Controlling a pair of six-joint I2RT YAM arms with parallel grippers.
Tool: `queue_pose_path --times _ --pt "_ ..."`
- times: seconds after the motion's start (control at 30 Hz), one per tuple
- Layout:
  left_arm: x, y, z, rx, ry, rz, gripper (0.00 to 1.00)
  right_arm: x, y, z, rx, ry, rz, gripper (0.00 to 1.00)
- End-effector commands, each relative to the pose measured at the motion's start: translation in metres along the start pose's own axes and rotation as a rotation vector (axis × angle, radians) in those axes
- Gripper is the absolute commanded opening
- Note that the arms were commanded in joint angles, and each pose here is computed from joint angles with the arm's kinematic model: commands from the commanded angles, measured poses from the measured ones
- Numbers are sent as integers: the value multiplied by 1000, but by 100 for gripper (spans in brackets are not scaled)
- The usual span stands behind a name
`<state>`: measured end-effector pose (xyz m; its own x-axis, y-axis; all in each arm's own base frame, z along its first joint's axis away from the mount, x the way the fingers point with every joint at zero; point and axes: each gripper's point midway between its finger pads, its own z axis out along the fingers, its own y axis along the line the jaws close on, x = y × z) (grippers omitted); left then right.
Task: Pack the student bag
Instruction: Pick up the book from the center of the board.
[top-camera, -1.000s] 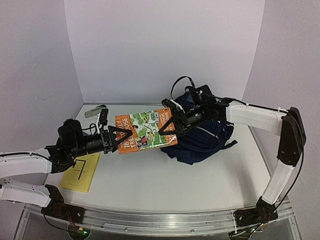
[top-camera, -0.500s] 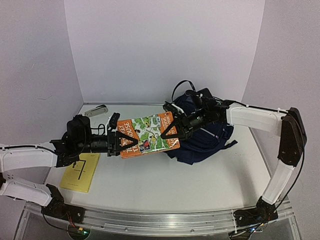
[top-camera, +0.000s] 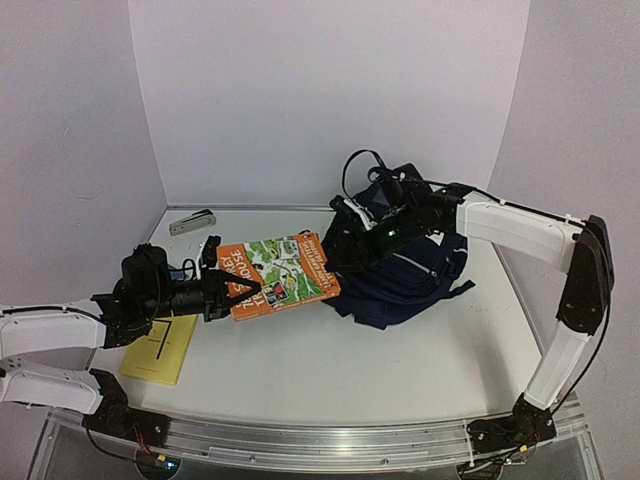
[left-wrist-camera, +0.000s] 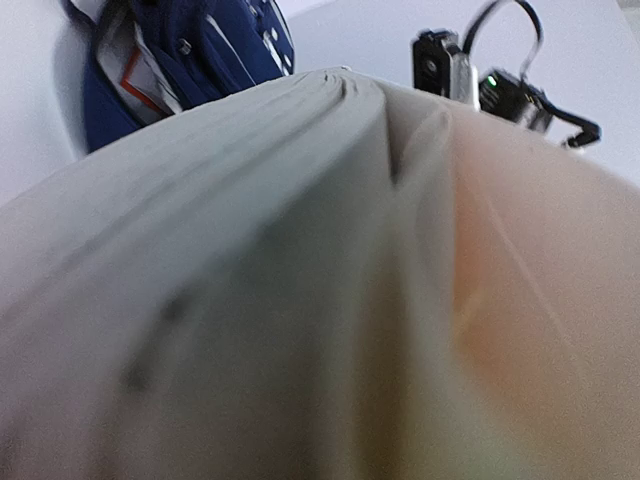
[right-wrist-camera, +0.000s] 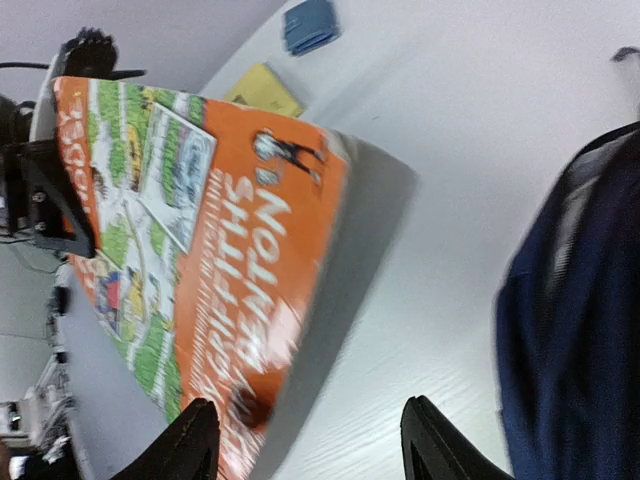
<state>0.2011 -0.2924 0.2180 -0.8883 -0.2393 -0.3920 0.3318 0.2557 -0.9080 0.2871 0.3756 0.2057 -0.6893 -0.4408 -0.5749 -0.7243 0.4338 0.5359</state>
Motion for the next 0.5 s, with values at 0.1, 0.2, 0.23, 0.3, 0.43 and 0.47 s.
queue_pose_path --times 0.1,0.2,0.23,0.3,0.43,0.47 --pt "-41 -20 -25 47 -254 5 0 13 -63 -14 444 131 -246 59" --pt "-42 -13 -29 24 -281 -7 0 33 -69 2 500 242 -284 58" --pt "-43 -11 -30 24 -290 -13 0 35 -72 4 516 255 -291 58" --pt "-43 -10 -35 25 -310 -19 0 39 -83 8 568 280 -298 58" --pt "-44 -7 -39 18 -330 -23 0 36 -100 12 648 300 -299 57" --pt "-43 -8 -39 16 -328 -22 0 36 -103 14 661 304 -300 57"
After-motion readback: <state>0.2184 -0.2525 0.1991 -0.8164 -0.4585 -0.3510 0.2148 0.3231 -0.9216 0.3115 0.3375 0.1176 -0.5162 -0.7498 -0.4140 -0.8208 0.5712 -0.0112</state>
